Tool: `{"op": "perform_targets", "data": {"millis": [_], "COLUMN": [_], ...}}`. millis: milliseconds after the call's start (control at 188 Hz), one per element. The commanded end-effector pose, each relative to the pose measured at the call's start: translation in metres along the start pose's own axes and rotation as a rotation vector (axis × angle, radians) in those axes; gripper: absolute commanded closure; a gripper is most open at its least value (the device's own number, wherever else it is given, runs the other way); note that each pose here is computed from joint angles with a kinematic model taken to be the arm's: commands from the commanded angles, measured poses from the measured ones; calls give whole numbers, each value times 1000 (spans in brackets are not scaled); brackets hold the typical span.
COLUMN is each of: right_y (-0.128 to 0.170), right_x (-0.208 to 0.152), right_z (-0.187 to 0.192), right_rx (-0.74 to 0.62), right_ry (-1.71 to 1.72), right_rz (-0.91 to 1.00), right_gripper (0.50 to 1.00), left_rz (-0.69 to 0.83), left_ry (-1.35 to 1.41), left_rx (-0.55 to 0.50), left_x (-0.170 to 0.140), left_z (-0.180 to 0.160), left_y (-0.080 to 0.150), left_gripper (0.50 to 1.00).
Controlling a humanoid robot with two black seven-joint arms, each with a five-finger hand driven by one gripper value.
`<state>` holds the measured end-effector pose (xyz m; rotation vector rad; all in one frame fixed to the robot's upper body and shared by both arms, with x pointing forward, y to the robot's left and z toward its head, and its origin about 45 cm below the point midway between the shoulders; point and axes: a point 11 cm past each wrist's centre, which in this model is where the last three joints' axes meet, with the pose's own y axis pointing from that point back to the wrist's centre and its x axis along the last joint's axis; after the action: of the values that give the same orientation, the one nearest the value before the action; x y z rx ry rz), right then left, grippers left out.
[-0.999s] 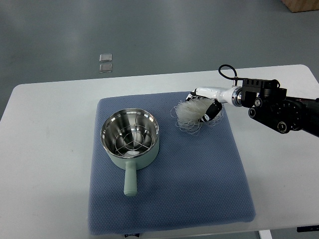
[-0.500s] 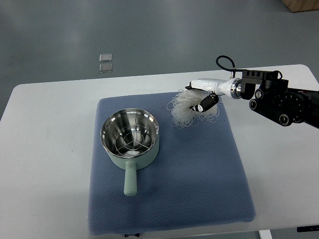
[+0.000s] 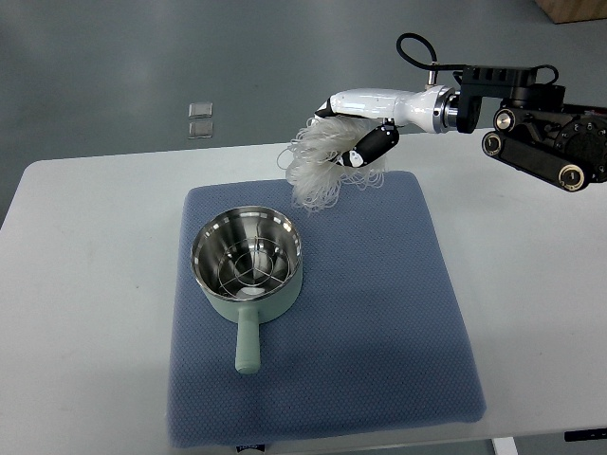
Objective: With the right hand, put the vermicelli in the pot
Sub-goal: 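Lift the vermicelli with the right hand and carry it over the pot, then open the right hand to drop the vermicelli into the pot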
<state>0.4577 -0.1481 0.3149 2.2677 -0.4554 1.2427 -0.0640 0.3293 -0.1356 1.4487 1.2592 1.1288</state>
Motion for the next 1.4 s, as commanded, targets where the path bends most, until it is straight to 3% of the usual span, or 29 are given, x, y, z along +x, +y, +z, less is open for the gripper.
{"op": "perform_targets", "data": {"millis": [0, 122, 329, 579, 606, 648, 739, 797, 914, 1265, 1392], "right_y": [-8, -20, -58, -67, -67, -67, -66, -66, -65, -58, -38], "right_x": [14, 19, -11, -41, -46, -53, -61, -65, -65, -45, -31], "right_z": [-24, -47, -85, -72, -70, -67, -64, -62, -60, -55, -28], "right_rx": [73, 138, 227, 204, 203, 200, 196, 193, 193, 194, 150], "right_ry": [36, 54, 45, -8, -23, -39, -57, -76, -85, -171, -334], "right_rz": [2, -20, -88, -108, -112, -117, -124, -122, -114, -36, 71], "right_gripper": [1000, 1000, 1000, 1000, 916, 851, 810, 701, 597, 581, 579], "left_rz": [2, 0, 0, 2, 2, 0, 0, 2, 0, 2, 0], "left_ry": [0, 0, 0, -3, -4, -3, -3, -3, -1, -3, -3], "left_rx": [0, 0, 0, 1, 1, 1, 1, 1, 1, 1, 1], "left_x": [0, 0, 0, 1, 1, 0, 0, 1, 0, 1, 0], "left_z": [0, 0, 0, 0, 0, 0, 0, 0, 0, 0, 0], "left_y": [0, 0, 0, 0, 0, 0, 0, 0, 0, 0, 0], "left_gripper": [500, 500, 500, 500, 500, 500, 500, 500, 500, 500, 500]}}
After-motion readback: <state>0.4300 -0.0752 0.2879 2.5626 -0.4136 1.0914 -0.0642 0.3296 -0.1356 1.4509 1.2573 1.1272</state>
